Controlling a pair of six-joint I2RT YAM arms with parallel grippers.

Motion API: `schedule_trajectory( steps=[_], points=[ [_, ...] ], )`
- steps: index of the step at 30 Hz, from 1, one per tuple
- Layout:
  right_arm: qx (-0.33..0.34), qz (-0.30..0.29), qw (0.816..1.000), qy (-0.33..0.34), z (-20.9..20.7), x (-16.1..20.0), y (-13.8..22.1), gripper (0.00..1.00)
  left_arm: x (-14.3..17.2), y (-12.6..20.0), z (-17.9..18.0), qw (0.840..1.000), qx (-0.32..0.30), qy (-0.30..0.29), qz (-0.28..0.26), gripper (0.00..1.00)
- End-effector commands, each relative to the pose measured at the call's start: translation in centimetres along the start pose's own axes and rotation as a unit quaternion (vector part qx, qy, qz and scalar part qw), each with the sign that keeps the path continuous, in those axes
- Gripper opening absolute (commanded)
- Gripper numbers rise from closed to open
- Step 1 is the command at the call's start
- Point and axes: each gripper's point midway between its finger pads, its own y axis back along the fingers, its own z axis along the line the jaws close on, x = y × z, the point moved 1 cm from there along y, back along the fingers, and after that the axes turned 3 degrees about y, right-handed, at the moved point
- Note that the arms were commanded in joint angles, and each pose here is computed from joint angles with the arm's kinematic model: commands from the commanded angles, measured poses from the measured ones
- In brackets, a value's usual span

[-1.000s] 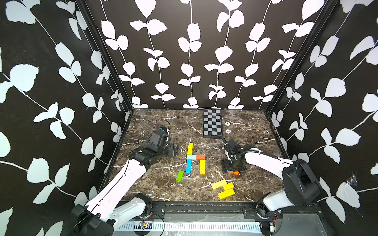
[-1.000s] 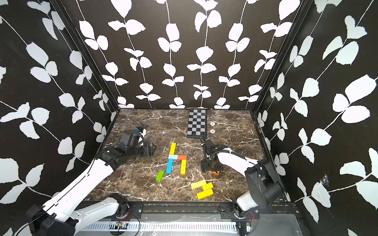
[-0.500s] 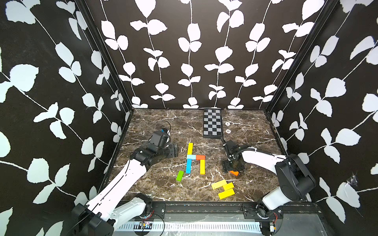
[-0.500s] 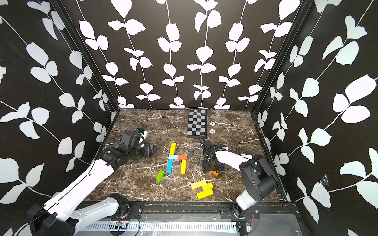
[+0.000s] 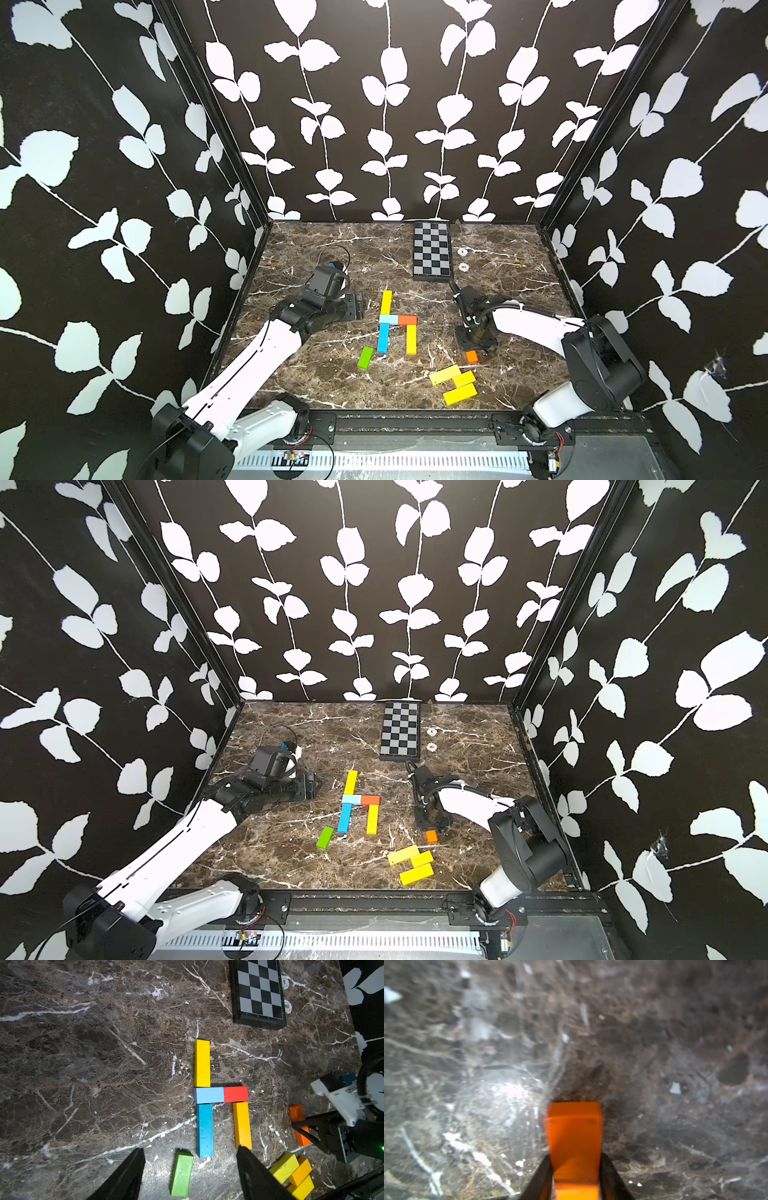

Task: Assemble the letter h with building blocks
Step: Pick up the building block from the center of the board, then place the building block at the center of the board.

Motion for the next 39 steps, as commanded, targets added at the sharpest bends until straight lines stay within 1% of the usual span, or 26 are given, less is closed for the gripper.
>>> schedule_trajectory(
  steps=[1, 4, 7, 9, 12, 16, 17, 20, 26, 34, 37, 39],
  points=[
    [0.007, -0.025, 1.000, -0.002, 0.6, -2.5, 1.3, 0.26, 0.0, 0.1, 0.4, 1.000, -0.011, 0.003, -0.003, 0.73],
    [0.001, -0.040, 0.999, -0.005, 2.3, -4.5, 1.9, 0.22, 0.2, 0.2, 1.0, 1.000, -0.027, 0.005, 0.000, 0.73],
    [0.005, -0.054, 0.998, -0.015, 4.3, -6.5, 2.2, 0.22, 0.6, -0.2, 1.5, 0.999, -0.037, 0.008, 0.007, 0.73],
    [0.019, -0.044, 0.998, -0.042, 5.1, -7.2, 1.6, 0.22, 0.7, -0.2, 1.6, 0.999, -0.042, 0.011, 0.012, 0.73],
    [0.012, -0.036, 0.997, -0.072, 6.3, -8.2, 0.3, 0.22, 0.9, -0.4, 1.7, 0.999, -0.043, 0.012, 0.018, 0.73],
    [0.033, -0.032, 0.995, -0.084, 6.1, -9.0, -0.4, 0.22, 1.3, -0.4, 2.0, 0.998, -0.049, 0.010, 0.028, 0.73],
    [0.028, -0.044, 0.995, -0.084, 6.6, -10.1, 0.2, 0.23, 1.5, -0.5, 2.0, 0.998, -0.049, 0.009, 0.031, 0.73],
    [0.045, -0.034, 0.995, -0.081, 6.2, -10.6, 0.3, 0.23, 1.8, -0.7, 2.1, 0.998, -0.049, 0.010, 0.035, 0.73],
    [0.038, -0.017, 0.993, -0.106, 5.5, -11.8, -0.4, 0.23, 2.2, -1.3, 2.1, 0.998, -0.046, 0.014, 0.042, 0.73],
    [0.041, -0.004, 0.995, -0.092, 5.4, -13.0, -1.1, 0.23, 3.0, -2.0, 2.3, 0.997, -0.044, 0.020, 0.056, 0.72],
    [0.041, -0.002, 0.995, -0.090, 5.3, -13.1, -1.5, 0.25, 3.4, -2.3, 2.4, 0.997, -0.040, 0.024, 0.059, 0.72],
    [0.042, -0.002, 0.995, -0.089, 5.1, -13.3, -1.5, 0.28, 3.8, -2.6, 2.4, 0.997, -0.038, 0.028, 0.065, 0.73]
  ],
)
